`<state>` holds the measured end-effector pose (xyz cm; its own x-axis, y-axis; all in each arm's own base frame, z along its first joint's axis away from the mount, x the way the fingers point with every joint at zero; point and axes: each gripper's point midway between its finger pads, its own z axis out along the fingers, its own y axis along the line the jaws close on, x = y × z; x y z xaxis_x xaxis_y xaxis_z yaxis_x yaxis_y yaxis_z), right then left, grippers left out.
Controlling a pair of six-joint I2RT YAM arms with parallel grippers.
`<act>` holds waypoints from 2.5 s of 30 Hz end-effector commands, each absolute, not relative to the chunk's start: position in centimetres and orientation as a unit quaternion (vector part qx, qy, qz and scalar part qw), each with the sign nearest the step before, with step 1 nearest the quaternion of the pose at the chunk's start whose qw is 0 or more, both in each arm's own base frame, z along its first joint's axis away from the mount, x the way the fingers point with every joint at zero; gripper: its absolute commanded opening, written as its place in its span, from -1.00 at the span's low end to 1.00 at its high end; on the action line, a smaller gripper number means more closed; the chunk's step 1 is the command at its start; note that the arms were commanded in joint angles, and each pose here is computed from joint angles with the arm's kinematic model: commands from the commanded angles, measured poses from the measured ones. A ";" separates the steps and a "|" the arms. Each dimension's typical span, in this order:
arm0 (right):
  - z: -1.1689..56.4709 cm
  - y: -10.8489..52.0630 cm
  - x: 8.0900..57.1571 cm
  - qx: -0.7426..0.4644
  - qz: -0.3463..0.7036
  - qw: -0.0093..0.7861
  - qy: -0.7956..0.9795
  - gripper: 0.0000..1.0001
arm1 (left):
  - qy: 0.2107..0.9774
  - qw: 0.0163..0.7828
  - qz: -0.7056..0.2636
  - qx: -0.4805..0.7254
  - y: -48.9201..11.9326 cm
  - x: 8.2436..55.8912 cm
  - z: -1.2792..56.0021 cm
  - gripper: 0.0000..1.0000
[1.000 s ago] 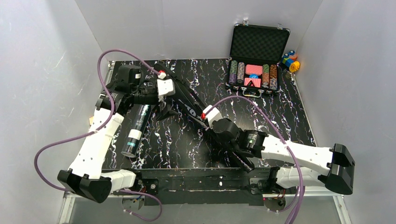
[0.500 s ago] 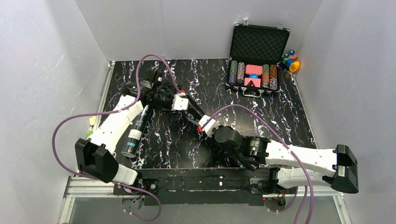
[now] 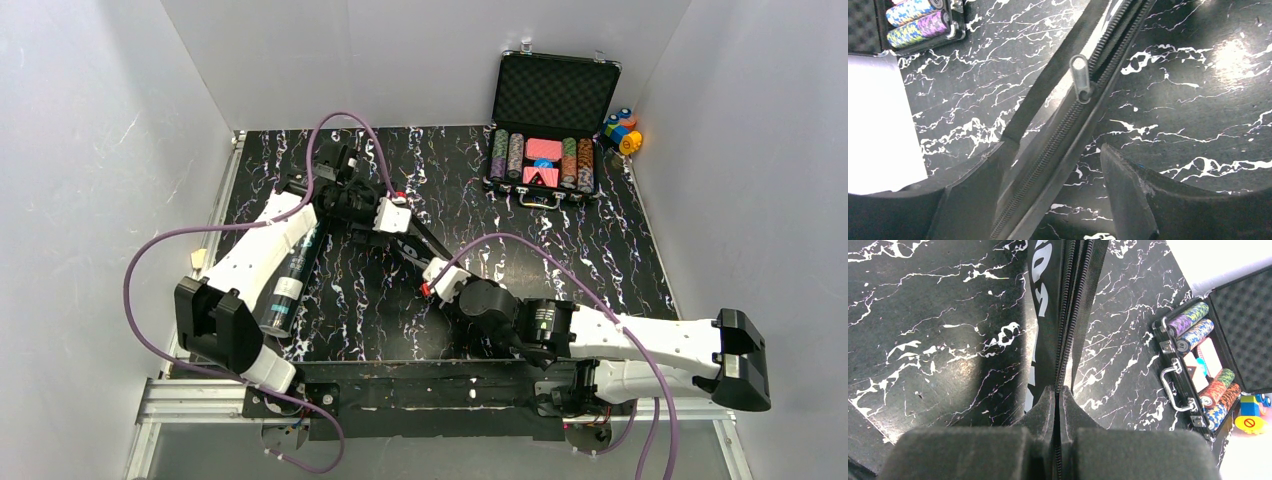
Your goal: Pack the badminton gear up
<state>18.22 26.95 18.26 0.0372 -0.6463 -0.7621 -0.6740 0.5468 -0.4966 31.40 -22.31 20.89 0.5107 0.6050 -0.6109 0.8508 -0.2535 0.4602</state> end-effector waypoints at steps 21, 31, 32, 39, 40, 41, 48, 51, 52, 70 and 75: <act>22.9 26.7 18.8 -0.373 0.036 0.623 0.687 -0.97 | 0.461 0.397 -0.124 0.784 -23.0 31.5 21.7 -1.00; 28.5 23.5 21.0 -0.180 0.229 0.562 0.775 -0.18 | 0.585 0.447 -0.111 0.668 -22.2 32.8 26.4 -1.00; 30.0 22.8 21.1 -0.159 0.250 0.556 0.777 0.00 | 0.604 0.450 -0.113 0.649 -22.1 33.1 26.9 -1.00; 32.6 27.3 20.9 0.018 0.458 0.405 0.791 0.31 | 0.634 0.488 -0.074 0.595 -22.7 32.9 28.0 -1.00; 31.9 28.3 21.2 0.035 0.486 0.382 0.786 0.32 | 0.629 0.493 -0.077 0.597 -22.8 32.3 27.9 -1.00; 31.6 28.7 21.5 0.052 0.504 0.363 0.782 0.32 | 0.625 0.496 -0.076 0.598 -22.9 31.9 27.8 -1.00; 29.3 30.9 24.7 0.130 0.541 0.281 0.782 0.31 | 0.591 0.535 -0.084 0.598 -23.5 28.8 27.8 -1.00; 29.8 32.1 25.2 0.125 0.556 0.270 0.776 0.28 | 0.579 0.541 -0.083 0.604 -23.4 27.9 27.2 -1.00; 29.8 32.4 25.3 0.125 0.561 0.265 0.774 0.27 | 0.576 0.542 -0.081 0.607 -23.4 27.7 27.2 -1.00; 26.4 34.3 24.9 0.115 0.554 0.210 0.797 0.09 | 0.565 0.537 -0.084 0.621 -23.9 26.3 26.0 -1.00; 25.5 34.7 25.2 0.112 0.551 0.205 0.801 0.05 | 0.562 0.537 -0.088 0.623 -24.1 26.1 26.1 -1.00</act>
<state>24.90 33.84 23.71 -0.8880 0.4271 -0.1705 0.0165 0.3999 0.9164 25.93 -23.31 21.63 0.2560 0.6842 -0.6829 0.8551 0.1692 0.4901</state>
